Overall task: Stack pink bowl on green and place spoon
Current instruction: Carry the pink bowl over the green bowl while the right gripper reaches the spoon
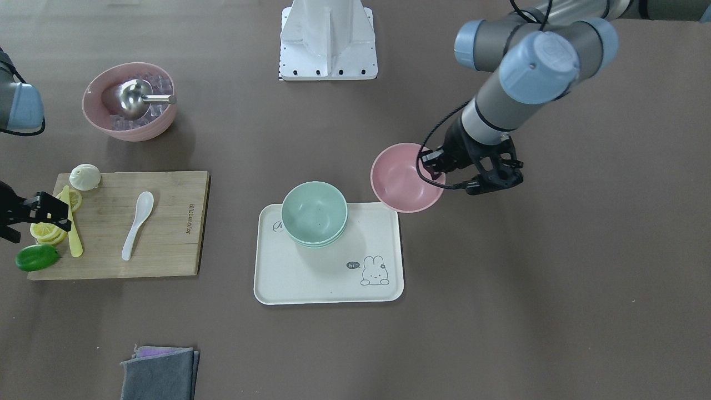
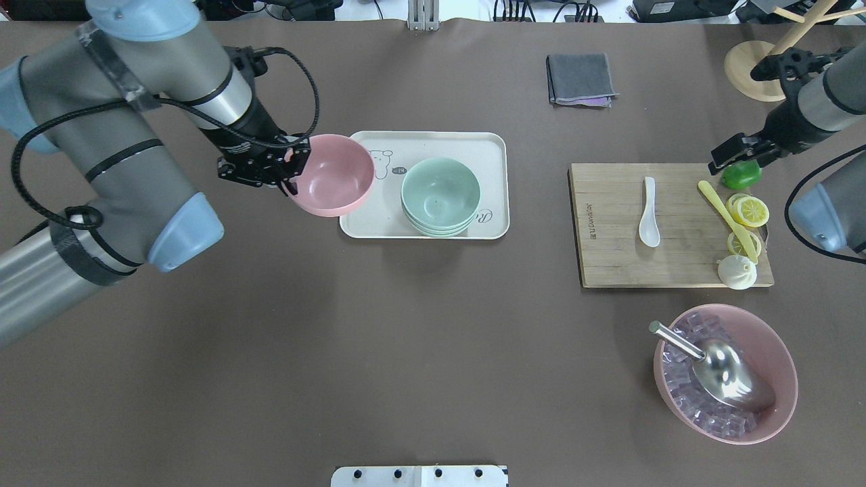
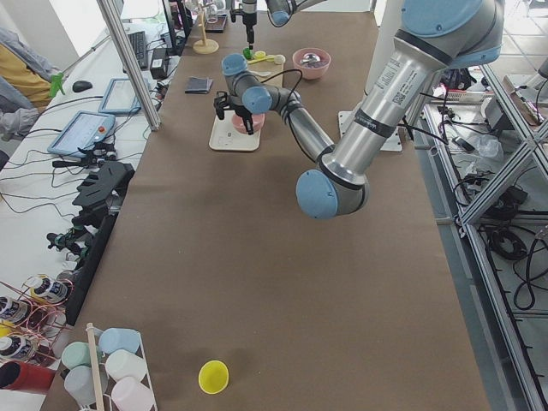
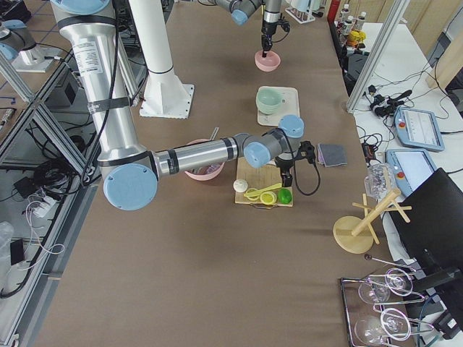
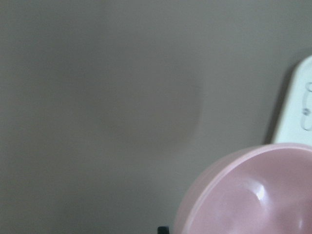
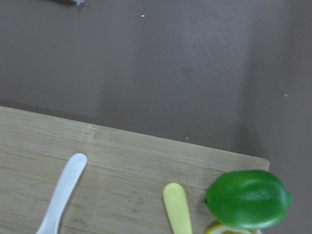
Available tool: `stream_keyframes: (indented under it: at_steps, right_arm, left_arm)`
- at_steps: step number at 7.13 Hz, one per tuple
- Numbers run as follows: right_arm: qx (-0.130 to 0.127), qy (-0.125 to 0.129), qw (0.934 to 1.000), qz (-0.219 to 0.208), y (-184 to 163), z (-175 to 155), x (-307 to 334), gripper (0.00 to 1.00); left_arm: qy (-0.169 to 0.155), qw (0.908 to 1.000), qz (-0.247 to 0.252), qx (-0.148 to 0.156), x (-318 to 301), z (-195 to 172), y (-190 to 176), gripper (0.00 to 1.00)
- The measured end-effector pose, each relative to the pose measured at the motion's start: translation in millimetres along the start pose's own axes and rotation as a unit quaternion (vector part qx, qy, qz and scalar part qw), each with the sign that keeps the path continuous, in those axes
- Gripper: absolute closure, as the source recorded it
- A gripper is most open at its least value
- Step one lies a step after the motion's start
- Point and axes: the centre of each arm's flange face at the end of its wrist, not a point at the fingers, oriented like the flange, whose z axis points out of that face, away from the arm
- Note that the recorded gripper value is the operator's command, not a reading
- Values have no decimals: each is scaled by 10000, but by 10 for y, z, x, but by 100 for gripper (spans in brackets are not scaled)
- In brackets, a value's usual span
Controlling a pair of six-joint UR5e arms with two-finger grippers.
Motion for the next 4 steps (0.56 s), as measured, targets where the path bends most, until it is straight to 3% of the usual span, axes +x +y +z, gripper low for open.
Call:
stream_keyframes:
  at_steps: [2,4]
  right_arm:
    - [-119,30,9986,507,57,259,-436,14]
    - [-194,74,9957,902,91,489,-861,18]
  left_arm:
    - [-20,9996,96,265,787,16,231,100]
    - [50,9994,99,334,1199,131,192,100]
